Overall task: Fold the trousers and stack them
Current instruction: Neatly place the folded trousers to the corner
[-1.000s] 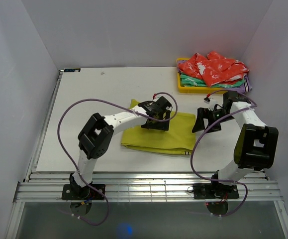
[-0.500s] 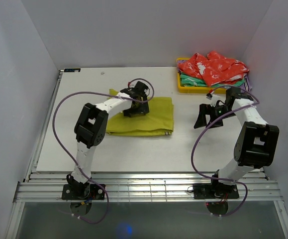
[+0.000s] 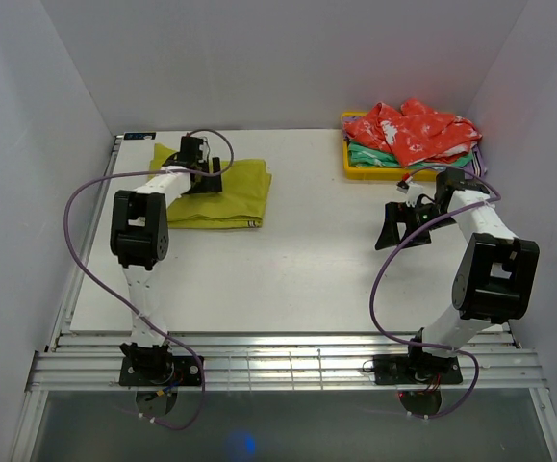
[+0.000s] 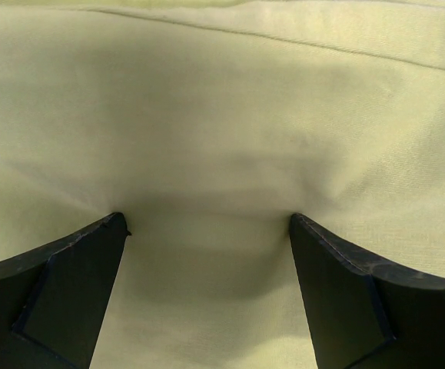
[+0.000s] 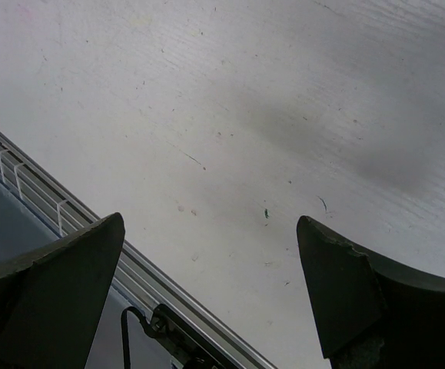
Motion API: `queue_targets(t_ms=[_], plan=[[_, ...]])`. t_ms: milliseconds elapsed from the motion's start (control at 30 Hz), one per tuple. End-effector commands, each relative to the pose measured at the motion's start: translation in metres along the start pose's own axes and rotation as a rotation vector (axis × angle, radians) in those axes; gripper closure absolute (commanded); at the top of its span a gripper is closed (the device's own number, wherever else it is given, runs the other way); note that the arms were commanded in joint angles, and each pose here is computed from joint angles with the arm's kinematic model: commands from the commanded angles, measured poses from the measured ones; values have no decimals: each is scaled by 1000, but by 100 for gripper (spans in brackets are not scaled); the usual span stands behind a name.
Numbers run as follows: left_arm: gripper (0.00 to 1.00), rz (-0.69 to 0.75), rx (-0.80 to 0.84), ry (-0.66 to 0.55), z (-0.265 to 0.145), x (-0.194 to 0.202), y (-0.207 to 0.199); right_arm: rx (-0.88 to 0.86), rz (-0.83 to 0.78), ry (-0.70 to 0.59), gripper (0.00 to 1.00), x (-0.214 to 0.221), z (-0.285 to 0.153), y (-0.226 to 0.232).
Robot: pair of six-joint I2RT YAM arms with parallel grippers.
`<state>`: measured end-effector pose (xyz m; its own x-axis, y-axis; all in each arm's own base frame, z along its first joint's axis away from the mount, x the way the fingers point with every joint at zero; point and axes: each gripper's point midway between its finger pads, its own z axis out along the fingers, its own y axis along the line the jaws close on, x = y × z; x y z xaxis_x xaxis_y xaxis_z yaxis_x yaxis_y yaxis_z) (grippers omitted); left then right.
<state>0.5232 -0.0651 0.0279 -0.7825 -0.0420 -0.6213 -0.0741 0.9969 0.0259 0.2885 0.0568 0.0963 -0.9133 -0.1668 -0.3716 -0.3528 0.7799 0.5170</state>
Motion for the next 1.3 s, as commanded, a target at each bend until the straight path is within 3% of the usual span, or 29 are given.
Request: queue_targets(t_ms=[0,100,167,333,600,1000,1133,1267], plan=[[2,160,-48,280,46,84,71,-9,-46,-28,2,-4,-11,8],[4,129,-75,313,62,82,91,-7,-49,-24,2,-4,-10,7],[4,100,-88,273,72,58,108,-10,-46,-23,2,-5,-9,6],[4,143,-111,273,99,47,123,-11,-43,-23,1,-6,-9,5],[4,45,-167,174,138,10,156,-6,-42,-12,3,-2,-7,3],[4,-3,-300,171,138,10,199,-1,-41,-15,4,-3,-9,4],[4,-33,-282,176,139,14,211,-2,-39,-13,4,-2,-8,4],[2,28,-243,159,142,10,209,-8,-38,-14,5,-3,-9,6]])
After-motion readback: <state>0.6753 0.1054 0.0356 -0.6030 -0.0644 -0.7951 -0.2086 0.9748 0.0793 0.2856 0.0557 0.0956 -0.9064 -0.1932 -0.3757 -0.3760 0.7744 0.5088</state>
